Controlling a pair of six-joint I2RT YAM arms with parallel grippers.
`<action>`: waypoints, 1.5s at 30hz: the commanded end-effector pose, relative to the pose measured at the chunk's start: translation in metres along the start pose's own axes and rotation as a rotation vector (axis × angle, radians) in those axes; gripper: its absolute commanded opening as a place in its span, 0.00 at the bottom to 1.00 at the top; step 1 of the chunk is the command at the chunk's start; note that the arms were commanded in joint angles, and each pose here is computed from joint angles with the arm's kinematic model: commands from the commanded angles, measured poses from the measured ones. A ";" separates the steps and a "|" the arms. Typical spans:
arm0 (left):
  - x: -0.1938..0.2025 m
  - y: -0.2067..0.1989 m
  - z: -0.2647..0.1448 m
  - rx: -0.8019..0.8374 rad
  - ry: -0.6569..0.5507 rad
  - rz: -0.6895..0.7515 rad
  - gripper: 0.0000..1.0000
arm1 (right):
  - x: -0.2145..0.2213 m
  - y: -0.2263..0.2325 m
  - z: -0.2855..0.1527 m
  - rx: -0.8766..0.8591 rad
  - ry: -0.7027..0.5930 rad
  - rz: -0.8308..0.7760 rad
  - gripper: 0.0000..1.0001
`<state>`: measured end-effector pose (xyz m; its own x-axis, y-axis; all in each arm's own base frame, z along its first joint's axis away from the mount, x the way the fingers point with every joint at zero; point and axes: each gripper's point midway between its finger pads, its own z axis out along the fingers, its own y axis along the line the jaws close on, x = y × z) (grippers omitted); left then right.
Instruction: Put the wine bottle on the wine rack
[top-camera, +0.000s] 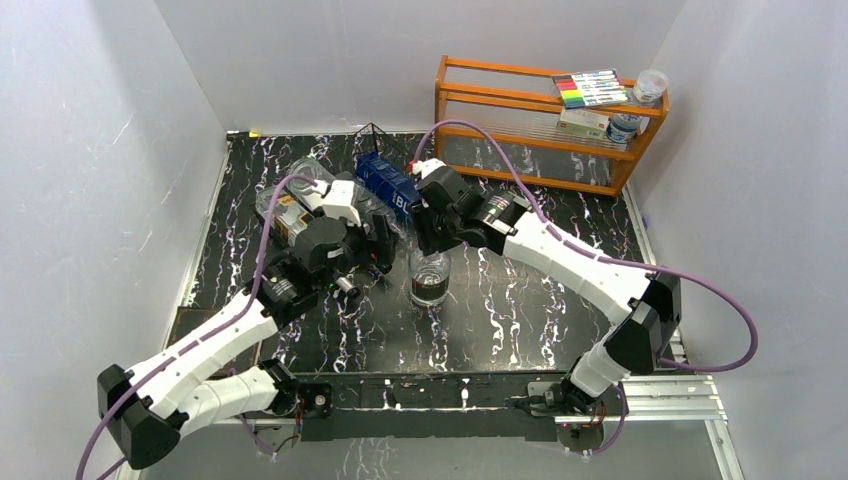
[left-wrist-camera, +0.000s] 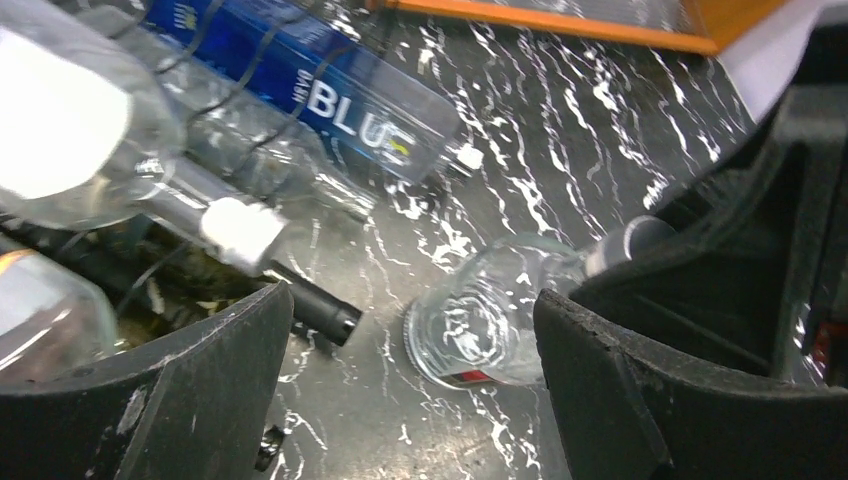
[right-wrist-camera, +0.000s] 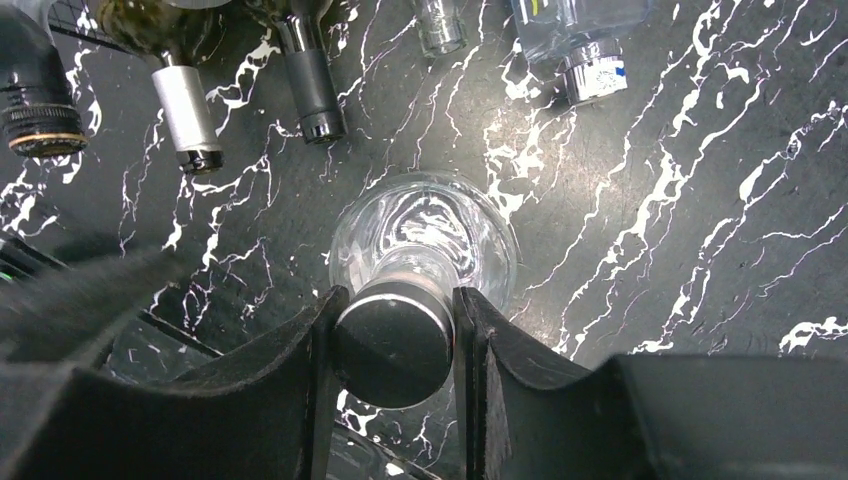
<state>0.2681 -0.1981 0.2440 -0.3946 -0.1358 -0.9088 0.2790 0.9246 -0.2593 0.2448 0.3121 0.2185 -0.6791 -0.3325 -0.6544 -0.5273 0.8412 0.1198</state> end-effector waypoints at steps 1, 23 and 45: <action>0.015 -0.032 0.006 0.169 0.071 0.006 0.89 | -0.019 -0.017 -0.012 0.020 -0.078 0.107 0.20; 0.141 -0.094 0.051 0.422 0.601 -0.061 0.68 | 0.067 -0.056 -0.053 -0.428 -0.187 0.547 0.09; 0.111 -0.080 0.081 0.261 0.486 -0.039 0.68 | 0.173 -0.058 -0.041 -0.237 0.296 0.399 0.03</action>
<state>0.2547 -0.3084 0.1092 -0.7791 0.1320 -0.6128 0.4543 0.7925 -0.4068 0.1346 0.1873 0.1281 -0.9618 -0.0862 -0.2599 -0.2283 0.7764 0.5874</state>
